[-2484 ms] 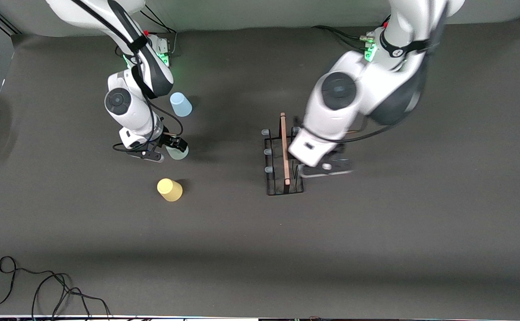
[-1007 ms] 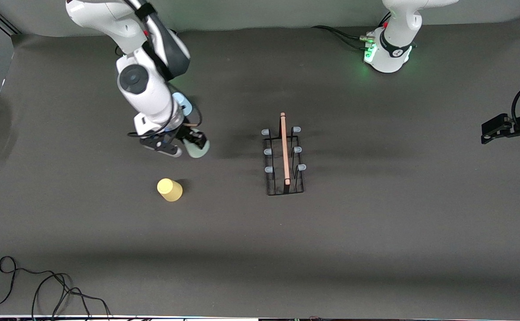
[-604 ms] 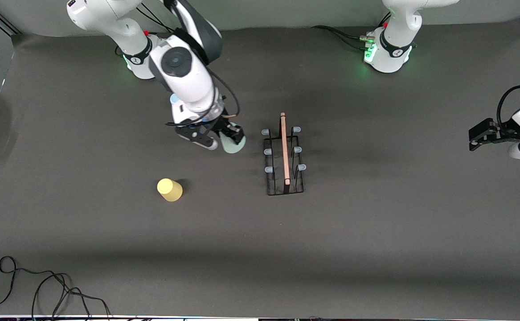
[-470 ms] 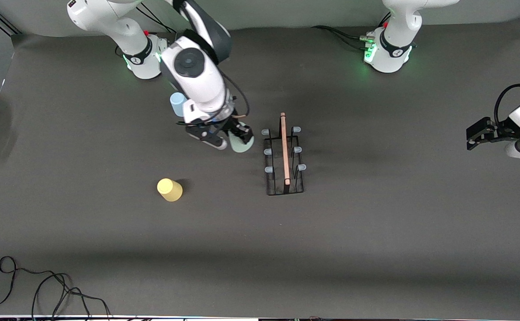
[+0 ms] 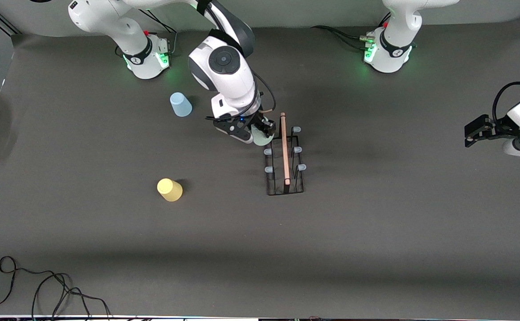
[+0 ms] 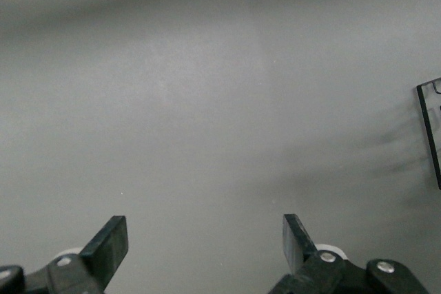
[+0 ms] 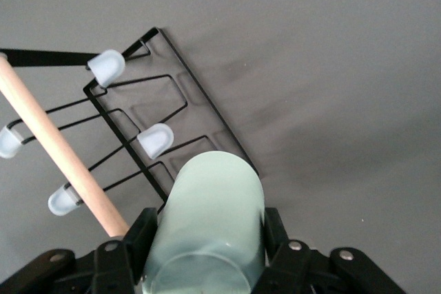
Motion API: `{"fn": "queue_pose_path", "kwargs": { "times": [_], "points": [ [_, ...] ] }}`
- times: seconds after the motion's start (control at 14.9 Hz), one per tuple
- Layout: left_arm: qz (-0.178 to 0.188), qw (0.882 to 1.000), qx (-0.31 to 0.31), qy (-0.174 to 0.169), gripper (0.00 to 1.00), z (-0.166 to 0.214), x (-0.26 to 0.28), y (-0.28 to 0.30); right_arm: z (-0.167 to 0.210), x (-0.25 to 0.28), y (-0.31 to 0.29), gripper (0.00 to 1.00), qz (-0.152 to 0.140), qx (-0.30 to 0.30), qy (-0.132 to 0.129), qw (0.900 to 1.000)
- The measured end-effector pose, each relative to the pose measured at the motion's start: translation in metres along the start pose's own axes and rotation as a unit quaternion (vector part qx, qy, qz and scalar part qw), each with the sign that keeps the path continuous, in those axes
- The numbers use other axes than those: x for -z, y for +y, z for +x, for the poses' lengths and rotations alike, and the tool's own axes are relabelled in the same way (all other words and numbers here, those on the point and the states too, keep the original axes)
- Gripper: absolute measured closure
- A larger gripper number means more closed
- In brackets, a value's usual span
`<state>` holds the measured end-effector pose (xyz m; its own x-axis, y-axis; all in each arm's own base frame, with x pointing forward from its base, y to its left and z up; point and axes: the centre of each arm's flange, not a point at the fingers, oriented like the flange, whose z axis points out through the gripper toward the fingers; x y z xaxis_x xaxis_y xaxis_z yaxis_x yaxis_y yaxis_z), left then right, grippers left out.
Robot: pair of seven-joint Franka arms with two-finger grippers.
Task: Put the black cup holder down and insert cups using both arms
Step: 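Carry the pale green cup onto a rack peg with the right gripper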
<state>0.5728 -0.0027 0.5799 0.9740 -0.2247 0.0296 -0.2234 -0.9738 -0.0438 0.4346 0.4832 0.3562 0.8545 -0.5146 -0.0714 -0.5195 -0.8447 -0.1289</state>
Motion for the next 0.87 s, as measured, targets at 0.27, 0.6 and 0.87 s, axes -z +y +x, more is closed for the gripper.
{"fn": "queue_pose_path", "kwargs": {
  "times": [0.27,0.6,0.87],
  "points": [
    [-0.001,1.0,0.001,-0.003,0.0,-0.001,0.0,-0.001,-0.014,-0.019,-0.001,0.32,-0.015,0.004,-0.005,1.0],
    [-0.019,1.0,0.005,0.003,0.0,-0.001,0.002,0.002,-0.014,-0.053,-0.003,0.32,-0.023,0.003,-0.005,1.0],
    [-0.027,1.0,0.007,0.005,0.0,-0.001,0.003,0.003,-0.012,-0.053,-0.005,0.19,-0.021,0.004,-0.003,1.0]
  ]
}}
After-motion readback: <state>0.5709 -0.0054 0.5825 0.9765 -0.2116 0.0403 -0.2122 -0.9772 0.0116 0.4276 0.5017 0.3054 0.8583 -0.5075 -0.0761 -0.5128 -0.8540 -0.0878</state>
